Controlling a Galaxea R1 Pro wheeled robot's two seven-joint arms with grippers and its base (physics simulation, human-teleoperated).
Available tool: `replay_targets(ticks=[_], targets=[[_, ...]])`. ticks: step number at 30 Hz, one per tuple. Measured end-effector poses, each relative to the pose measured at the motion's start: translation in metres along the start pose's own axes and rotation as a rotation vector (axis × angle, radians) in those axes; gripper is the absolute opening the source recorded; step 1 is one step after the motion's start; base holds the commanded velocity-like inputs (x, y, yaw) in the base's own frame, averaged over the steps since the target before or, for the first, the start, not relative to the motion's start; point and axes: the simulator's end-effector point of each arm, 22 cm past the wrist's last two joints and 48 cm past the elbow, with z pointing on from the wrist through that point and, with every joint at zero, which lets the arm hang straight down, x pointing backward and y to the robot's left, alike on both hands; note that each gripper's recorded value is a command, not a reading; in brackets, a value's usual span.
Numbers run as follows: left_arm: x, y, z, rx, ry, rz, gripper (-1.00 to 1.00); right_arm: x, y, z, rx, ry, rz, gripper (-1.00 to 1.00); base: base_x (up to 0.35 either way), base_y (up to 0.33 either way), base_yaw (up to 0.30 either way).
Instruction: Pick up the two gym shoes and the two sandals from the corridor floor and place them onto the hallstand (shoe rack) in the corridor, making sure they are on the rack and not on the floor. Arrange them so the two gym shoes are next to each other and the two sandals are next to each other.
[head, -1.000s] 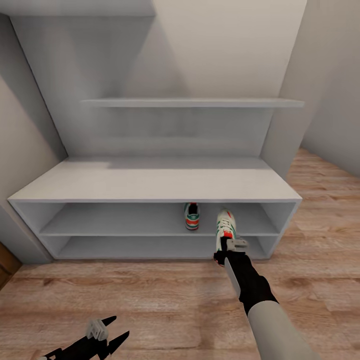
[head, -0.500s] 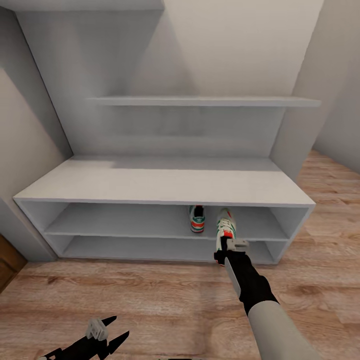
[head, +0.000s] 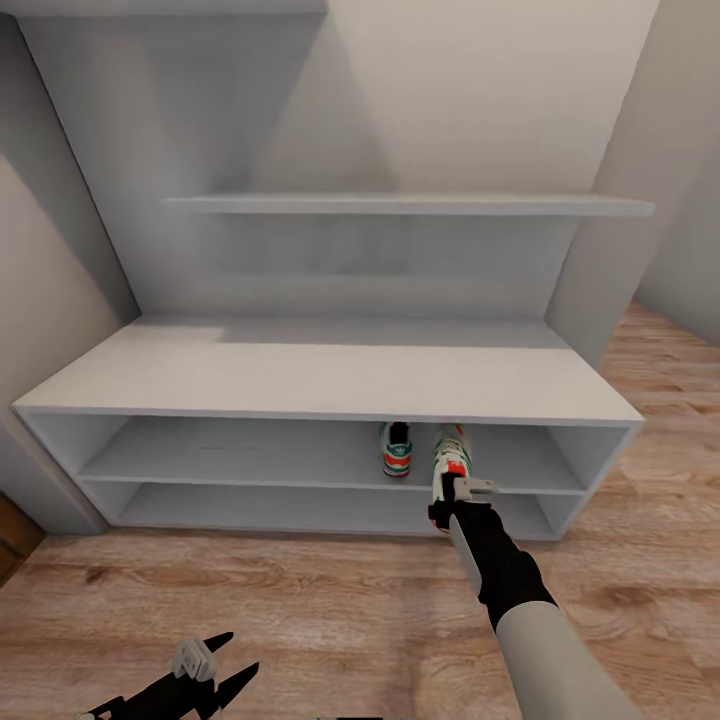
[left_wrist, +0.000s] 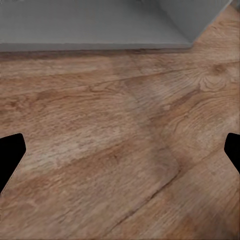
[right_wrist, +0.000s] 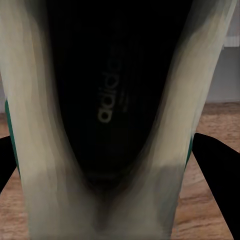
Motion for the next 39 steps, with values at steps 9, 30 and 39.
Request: replay_targets(ticks=[9, 30, 39], targets=[[-0.0004, -0.0005, 0.0006, 0.001, -0.001, 0.0, 1.0, 0.0001, -0.0001, 0.0, 0.0, 0.0, 0.0, -1.0, 0.232, 0.0, 0.0], [-0.0005, -0.0012, 0.0013, 0.002, -0.002, 0.0, 1.0, 0.0001, -0.0002, 0.0, 0.0, 0.0, 0.001, -1.0, 0.113, 0.053, 0.0], [-0.0005, -0.0008, 0.0009, 0.001, -0.002, 0.0, 1.0, -0.0002, -0.0002, -0.0001, 0.0, 0.0, 0.001, -1.0, 0.081, 0.012, 0.0]])
